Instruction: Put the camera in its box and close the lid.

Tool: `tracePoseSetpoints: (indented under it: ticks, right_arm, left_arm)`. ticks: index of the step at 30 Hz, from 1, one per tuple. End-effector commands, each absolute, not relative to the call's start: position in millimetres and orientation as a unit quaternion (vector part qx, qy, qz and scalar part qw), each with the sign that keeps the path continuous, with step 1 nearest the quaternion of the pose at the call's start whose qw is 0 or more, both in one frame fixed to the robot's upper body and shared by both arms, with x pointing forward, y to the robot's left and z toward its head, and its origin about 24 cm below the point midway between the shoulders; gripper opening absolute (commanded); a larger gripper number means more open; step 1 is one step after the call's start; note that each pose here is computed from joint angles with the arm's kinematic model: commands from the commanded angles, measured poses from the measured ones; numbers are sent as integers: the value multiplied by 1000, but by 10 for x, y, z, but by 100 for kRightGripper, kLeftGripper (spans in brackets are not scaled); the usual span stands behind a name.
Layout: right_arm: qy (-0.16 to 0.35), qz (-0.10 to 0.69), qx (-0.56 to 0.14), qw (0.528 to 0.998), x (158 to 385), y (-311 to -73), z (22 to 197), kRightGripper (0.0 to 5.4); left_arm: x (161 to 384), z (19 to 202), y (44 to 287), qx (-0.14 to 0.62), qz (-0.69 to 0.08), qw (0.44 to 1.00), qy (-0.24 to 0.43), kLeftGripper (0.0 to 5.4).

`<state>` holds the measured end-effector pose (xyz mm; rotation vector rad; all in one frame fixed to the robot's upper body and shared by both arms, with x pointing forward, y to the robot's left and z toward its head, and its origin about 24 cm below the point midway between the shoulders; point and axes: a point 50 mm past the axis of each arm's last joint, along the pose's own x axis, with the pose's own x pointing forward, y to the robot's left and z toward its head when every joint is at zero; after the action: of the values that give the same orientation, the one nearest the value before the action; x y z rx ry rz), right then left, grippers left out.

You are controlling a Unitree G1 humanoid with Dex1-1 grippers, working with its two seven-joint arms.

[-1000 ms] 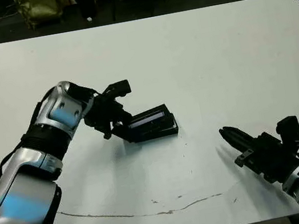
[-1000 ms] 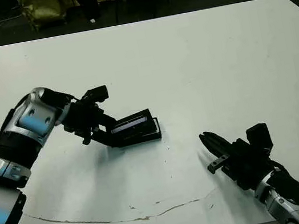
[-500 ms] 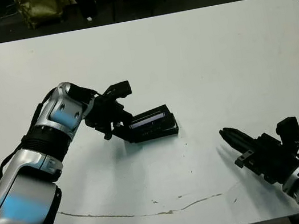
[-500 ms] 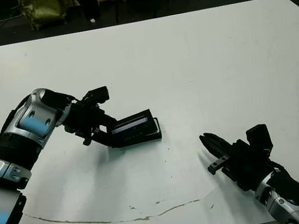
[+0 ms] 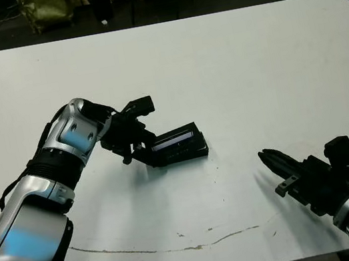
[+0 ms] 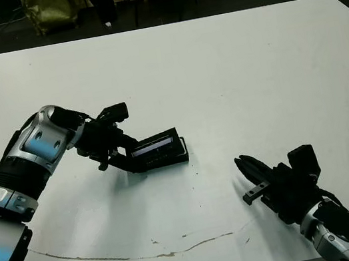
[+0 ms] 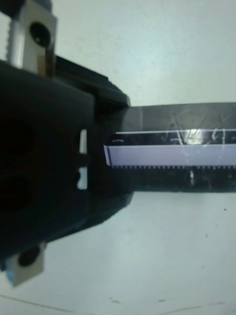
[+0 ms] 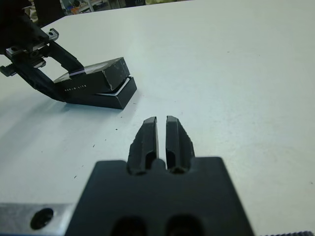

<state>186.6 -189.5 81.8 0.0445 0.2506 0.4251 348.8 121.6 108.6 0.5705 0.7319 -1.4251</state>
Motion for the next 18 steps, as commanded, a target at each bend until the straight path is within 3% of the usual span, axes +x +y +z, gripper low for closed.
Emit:
tracePoseSetpoints:
  ticks: [1, 18]
  right_arm:
    - [140, 206, 15, 968, 1847, -1937, 791, 0]
    - [144, 199, 14, 969, 1803, -1927, 805, 0]
  left_arm:
    - [3449, 941, 1187, 252, -630, 649, 344, 226]
    - [3458, 913, 1103, 262, -636, 639, 345, 226]
